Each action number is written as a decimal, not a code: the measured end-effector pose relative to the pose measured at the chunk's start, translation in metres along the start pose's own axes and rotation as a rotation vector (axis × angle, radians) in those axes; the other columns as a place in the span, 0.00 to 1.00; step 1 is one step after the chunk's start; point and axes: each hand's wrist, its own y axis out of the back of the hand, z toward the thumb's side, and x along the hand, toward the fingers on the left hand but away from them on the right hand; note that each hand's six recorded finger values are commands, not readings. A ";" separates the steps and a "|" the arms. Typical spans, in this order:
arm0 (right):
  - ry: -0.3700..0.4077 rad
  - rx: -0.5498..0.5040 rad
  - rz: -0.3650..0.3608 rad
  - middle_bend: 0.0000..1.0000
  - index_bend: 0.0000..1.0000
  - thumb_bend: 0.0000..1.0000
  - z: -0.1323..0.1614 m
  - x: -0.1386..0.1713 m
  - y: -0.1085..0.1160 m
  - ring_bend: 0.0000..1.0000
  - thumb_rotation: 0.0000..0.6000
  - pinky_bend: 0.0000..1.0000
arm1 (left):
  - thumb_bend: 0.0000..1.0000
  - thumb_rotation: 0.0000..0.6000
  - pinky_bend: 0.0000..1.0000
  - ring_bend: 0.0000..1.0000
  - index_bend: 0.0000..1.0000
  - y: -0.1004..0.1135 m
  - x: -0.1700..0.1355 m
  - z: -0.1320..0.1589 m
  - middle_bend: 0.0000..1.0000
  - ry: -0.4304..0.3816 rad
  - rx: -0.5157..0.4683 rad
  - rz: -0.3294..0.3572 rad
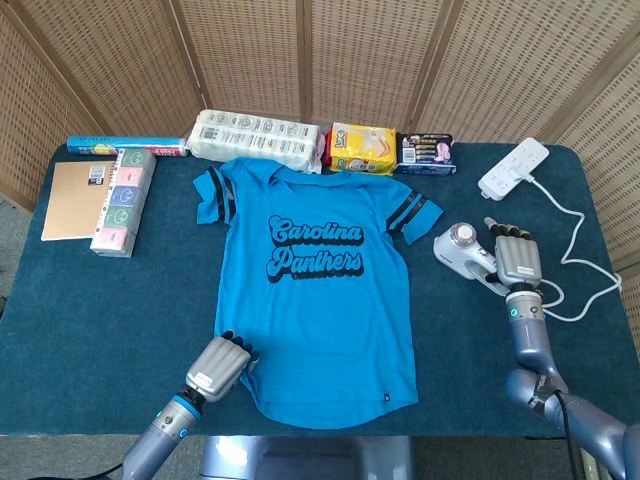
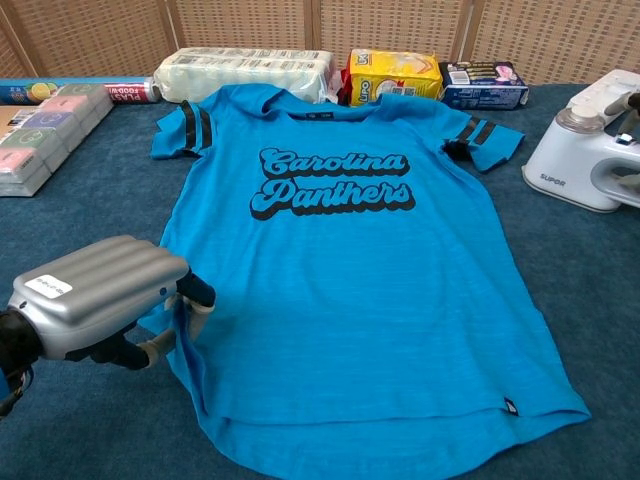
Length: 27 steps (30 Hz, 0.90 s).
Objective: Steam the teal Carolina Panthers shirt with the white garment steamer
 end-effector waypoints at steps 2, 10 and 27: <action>0.004 -0.008 0.003 0.22 0.09 0.31 0.000 0.001 0.001 0.16 0.96 0.15 | 0.49 1.00 0.36 0.48 0.63 0.000 0.000 0.000 0.62 -0.001 0.000 0.000; 0.041 -0.057 0.021 0.22 0.07 0.31 0.007 0.007 0.007 0.16 0.86 0.15 | 0.49 1.00 0.36 0.48 0.63 0.001 -0.001 0.001 0.62 -0.005 -0.001 0.004; 0.154 -0.225 -0.008 0.22 0.05 0.31 0.032 0.043 0.046 0.16 0.78 0.14 | 0.24 1.00 0.28 0.38 0.49 0.008 -0.013 -0.002 0.53 0.003 0.020 -0.028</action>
